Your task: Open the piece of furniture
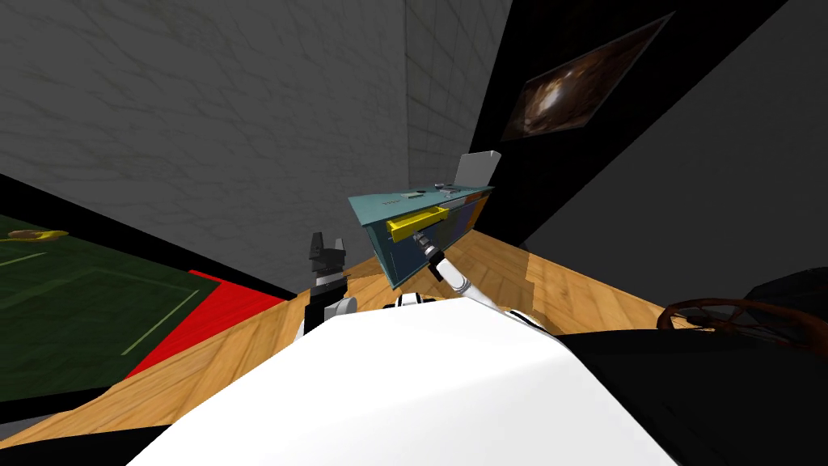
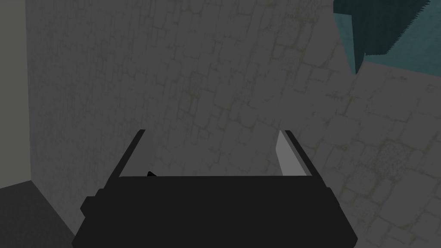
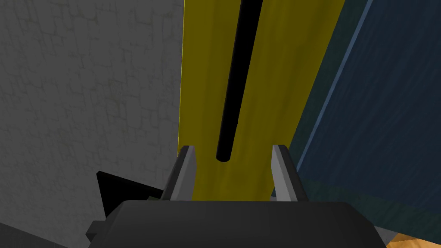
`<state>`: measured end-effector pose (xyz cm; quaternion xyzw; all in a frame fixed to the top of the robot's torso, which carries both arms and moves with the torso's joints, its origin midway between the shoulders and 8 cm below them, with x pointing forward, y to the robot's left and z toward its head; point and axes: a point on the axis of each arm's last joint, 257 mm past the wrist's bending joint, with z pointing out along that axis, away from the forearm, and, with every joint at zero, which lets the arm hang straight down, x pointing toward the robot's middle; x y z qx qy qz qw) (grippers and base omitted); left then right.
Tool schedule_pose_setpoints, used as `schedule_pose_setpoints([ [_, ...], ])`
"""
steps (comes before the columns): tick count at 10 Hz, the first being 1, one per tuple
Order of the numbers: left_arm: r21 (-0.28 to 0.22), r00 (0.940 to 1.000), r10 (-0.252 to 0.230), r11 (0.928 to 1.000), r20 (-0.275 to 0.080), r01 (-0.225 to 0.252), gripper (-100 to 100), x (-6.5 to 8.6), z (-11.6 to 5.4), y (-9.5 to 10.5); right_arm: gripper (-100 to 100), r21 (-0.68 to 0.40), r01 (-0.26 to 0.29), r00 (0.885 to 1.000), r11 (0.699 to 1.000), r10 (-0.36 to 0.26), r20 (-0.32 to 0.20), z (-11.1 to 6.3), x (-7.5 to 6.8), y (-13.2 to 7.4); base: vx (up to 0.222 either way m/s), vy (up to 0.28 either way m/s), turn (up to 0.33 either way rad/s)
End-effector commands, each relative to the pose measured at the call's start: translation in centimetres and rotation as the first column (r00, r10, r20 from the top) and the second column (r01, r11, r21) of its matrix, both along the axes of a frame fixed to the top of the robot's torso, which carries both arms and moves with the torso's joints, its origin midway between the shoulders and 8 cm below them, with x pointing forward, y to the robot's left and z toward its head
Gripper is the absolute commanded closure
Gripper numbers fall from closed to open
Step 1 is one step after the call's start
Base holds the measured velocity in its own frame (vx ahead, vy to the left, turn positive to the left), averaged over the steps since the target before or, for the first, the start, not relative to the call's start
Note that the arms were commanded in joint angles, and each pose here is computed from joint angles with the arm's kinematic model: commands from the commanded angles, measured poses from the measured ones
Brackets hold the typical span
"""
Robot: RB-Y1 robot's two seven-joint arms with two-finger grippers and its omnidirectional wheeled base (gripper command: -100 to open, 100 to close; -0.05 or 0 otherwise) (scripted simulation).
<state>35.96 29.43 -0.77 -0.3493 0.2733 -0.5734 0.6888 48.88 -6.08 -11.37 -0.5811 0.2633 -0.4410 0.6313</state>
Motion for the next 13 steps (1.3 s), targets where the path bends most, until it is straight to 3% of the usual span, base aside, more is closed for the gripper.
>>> schedule_pose_setpoints([
  [1,0.0,1.0,0.0,1.0,0.0,0.0,0,0.0,0.0,0.0,-100,0.018,-0.023,0.999,1.0,0.023,-0.022,-0.4,1.2,0.8,-0.053,0.014,-0.021],
  [2,0.0,1.0,0.0,1.0,0.0,0.0,0,0.0,0.0,0.0,-100,0.017,-0.032,0.999,0.999,0.032,0.003,0.9,1.5,1.2,-0.047,0.008,-0.012],
  [3,0.0,1.0,0.0,1.0,0.0,0.0,0,0.0,0.0,0.0,-100,0.024,-0.038,0.999,0.999,0.038,-0.029,-0.3,2.2,1.3,-0.059,-0.001,-0.019],
  [4,0.0,1.0,0.0,1.0,0.0,0.0,0,0.0,0.0,0.0,-100,0.022,-0.048,0.999,0.999,0.048,-0.001,1.2,2.6,1.8,-0.057,0.002,-0.012],
  [5,0.0,1.0,0.0,1.0,0.0,0.0,0,0.0,0.0,0.0,-100,0.025,-0.047,0.998,0.999,0.047,-0.036,-0.2,3.3,1.6,-0.077,0.009,-0.023],
  [6,0.0,1.0,0.0,1.0,0.0,0.0,0,0.0,0.0,0.0,-100,0.024,-0.058,0.998,0.998,0.058,-0.008,1.3,3.7,2.1,-0.063,0.005,-0.012],
  [7,0.0,1.0,0.0,1.0,0.0,0.0,0,0.0,0.0,0.0,-100,0.023,-0.06,0.998,0.998,0.06,-0.004,1.5,3.7,2.2,-0.023,-0.001,0.002],
  [8,0.0,1.0,0.0,1.0,0.0,0.0,0,0.0,0.0,0.0,-100,0.024,-0.058,0.998,0.998,0.058,-0.028,0.7,4.7,2.0,-0.044,-0.002,-0.021],
  [9,0.0,1.0,0.0,1.0,0.0,0.0,0,0.0,0.0,0.0,-100,0.023,-0.066,0.998,0.998,0.066,-0.007,1.8,4.9,2.4,-0.046,0.0,-0.013],
  [10,0.0,1.0,0.0,1.0,0.0,0.0,0,0.0,0.0,0.0,-100,0.024,-0.057,0.998,0.998,0.058,-0.036,0.8,5.8,1.9,-0.061,0.006,-0.023],
  [11,0.0,1.0,0.0,1.0,0.0,0.0,0,0.0,0.0,0.0,-100,0.02,-0.066,0.998,0.998,0.066,-0.008,2.3,6.2,2.4,-0.058,0.006,-0.013],
  [12,0.0,1.0,0.0,1.0,0.0,0.0,0,0.0,0.0,0.0,-100,0.014,-0.053,0.998,0.998,0.053,-0.028,1.6,7.3,1.8,-0.073,0.004,-0.015],
  [13,0.0,1.0,0.0,1.0,0.0,0.0,0,0.0,0.0,0.0,-100,0.016,-0.062,0.998,0.998,0.062,-0.007,2.9,7.6,2.2,-0.062,0.002,-0.013],
])
